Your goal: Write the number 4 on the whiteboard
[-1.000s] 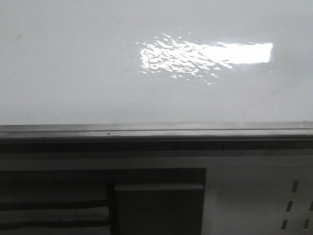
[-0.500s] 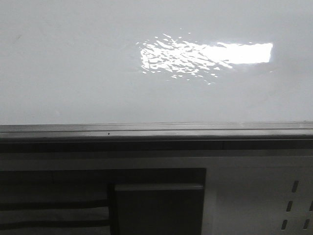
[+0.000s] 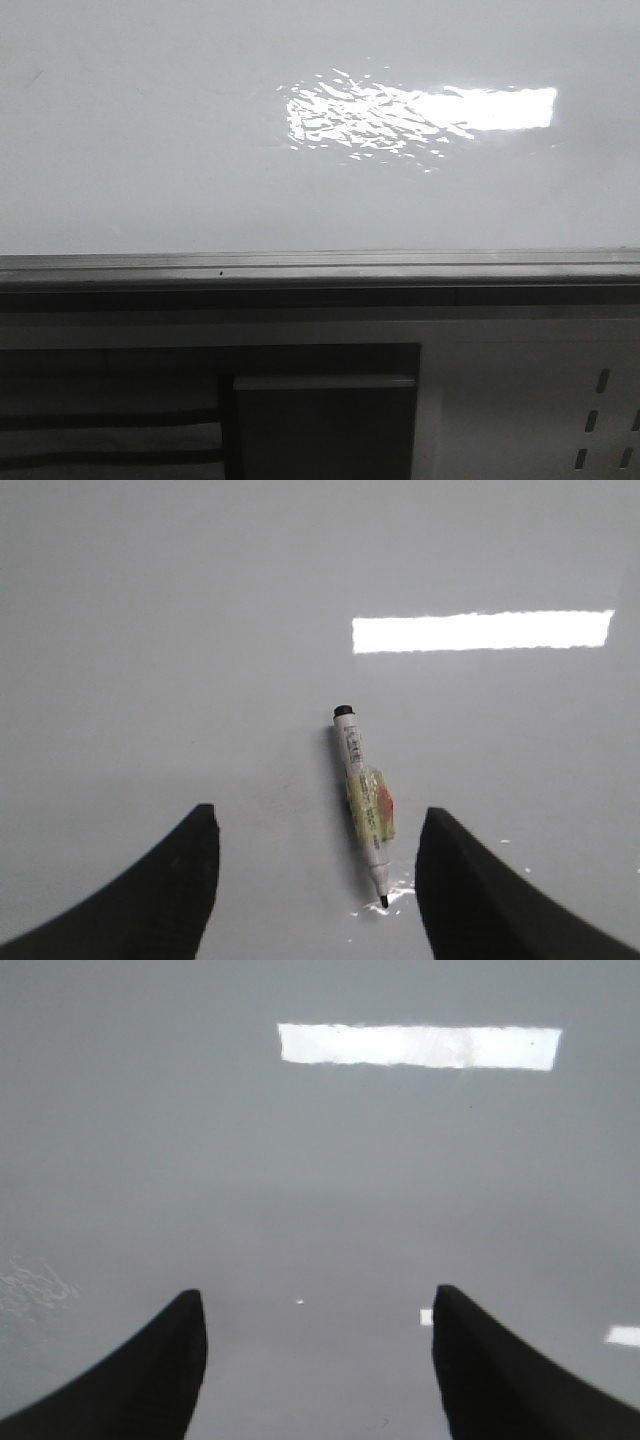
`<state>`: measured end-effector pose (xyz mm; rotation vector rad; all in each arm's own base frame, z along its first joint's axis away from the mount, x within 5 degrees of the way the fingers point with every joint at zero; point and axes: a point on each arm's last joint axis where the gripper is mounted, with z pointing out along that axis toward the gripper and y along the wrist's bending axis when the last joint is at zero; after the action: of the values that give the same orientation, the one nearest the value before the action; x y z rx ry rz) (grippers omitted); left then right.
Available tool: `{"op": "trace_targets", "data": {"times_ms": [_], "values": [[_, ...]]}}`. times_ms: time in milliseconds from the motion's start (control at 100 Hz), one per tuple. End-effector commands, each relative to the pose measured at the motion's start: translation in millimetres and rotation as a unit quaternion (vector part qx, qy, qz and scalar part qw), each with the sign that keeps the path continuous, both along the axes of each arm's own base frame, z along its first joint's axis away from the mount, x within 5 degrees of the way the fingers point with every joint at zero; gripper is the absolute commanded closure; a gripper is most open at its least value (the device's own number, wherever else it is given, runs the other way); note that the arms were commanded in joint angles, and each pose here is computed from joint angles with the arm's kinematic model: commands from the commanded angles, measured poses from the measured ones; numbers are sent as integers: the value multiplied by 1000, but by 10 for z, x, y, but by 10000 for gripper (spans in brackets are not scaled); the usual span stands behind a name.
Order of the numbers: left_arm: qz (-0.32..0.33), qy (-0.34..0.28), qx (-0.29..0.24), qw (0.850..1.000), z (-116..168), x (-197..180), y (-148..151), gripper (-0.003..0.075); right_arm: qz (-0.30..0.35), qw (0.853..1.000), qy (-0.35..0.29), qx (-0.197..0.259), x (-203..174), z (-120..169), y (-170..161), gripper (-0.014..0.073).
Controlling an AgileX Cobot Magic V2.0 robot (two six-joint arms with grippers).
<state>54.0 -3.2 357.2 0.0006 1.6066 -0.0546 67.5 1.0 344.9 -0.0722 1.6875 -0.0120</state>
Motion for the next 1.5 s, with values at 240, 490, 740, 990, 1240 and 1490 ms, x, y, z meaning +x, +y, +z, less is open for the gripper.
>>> {"op": "trace_targets", "data": {"times_ms": [240, 490, 740, 990, 1240, 1490], "values": [[-34, 75, 29, 996, -21, 573, -64, 295, 4, 999, -45, 11, 15, 152, 11, 159], [-58, 155, 24, 986, -188, 1214, -178, 259, 4, 999, -45, 12, 15, 152, 11, 158], [-46, 187, -3, 981, -399, 1751, -217, 259, 4, 999, -45, 12, 15, 152, 11, 158], [-38, 202, -18, 979, -524, 2016, -234, 261, 4, 999, -45, 12, 15, 152, 11, 158], [-34, 194, -18, 980, -538, 2057, -230, 490, 4, 999, -45, 12, 15, 152, 11, 158], [-33, 189, -18, 981, -530, 2061, -228, 696, 4, 999, -45, 12, 15, 152, 11, 158]]}}
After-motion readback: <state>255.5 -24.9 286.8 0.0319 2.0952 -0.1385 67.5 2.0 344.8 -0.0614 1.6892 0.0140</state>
